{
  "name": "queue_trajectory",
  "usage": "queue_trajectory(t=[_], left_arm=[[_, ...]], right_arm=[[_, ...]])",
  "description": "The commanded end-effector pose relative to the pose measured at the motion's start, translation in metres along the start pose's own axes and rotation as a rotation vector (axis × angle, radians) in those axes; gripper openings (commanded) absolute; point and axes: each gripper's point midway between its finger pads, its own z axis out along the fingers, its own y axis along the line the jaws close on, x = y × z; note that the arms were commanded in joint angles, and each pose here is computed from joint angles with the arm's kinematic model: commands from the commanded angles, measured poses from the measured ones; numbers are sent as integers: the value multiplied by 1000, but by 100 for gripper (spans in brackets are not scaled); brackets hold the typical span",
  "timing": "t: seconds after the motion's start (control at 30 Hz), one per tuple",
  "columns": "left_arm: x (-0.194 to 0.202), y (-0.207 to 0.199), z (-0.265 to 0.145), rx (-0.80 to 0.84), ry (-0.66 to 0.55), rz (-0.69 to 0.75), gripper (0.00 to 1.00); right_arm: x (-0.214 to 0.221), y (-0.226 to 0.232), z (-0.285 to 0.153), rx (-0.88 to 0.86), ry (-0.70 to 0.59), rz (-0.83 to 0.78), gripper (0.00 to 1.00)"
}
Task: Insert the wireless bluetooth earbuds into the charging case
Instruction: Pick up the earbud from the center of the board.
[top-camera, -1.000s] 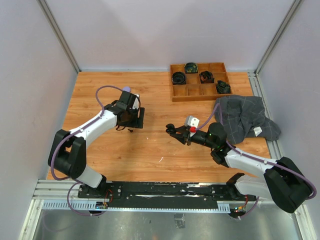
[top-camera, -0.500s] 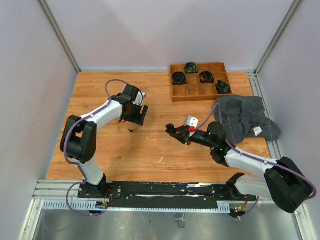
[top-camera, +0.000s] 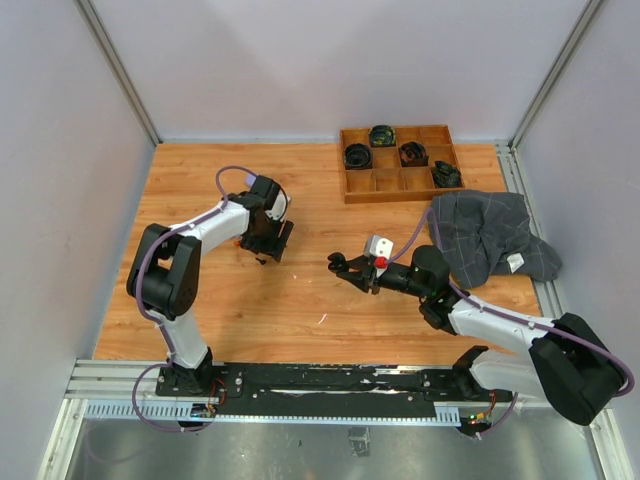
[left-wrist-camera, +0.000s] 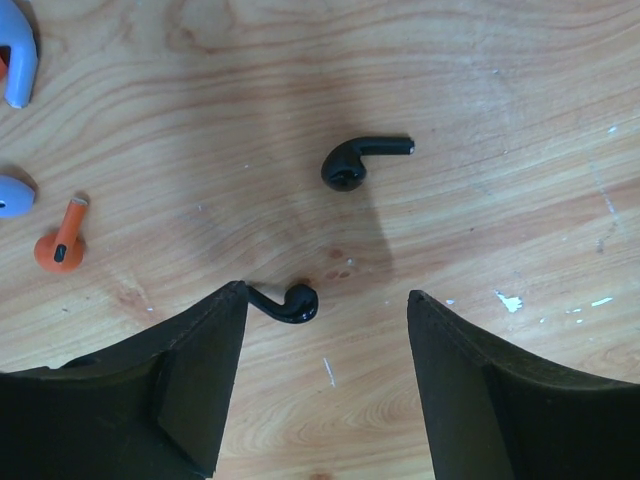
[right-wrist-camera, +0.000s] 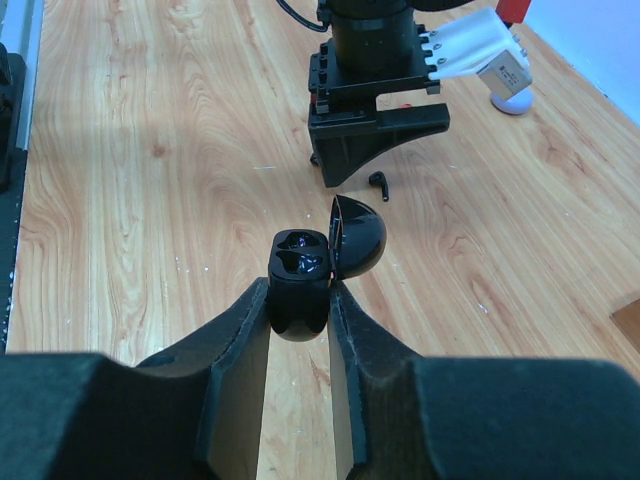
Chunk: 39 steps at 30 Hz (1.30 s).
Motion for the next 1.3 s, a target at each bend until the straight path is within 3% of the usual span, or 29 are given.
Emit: queue_trajectory(t=[0.0, 0.27, 0.53, 0.8, 1.07, 1.27], left_arm=[[18, 8, 7, -33, 67, -7, 70], [23, 8, 9, -36, 92, -13, 63], [27, 7, 7, -38, 113, -27, 46], [31, 5, 3, -31, 125, -55, 45], [19, -3, -9, 5, 75, -74, 56], [6, -6, -7, 10, 40, -130, 57]], right_arm=[[-20, -3, 6, -5, -45, -49, 1], [-20, -2, 7, -6, -45, -51, 1], [-18, -2, 7, -8, -41, -48, 1], [-18, -2, 8, -9, -38, -47, 1], [-17, -1, 8, -13, -36, -46, 1], [-17, -1, 8, -14, -34, -47, 1]])
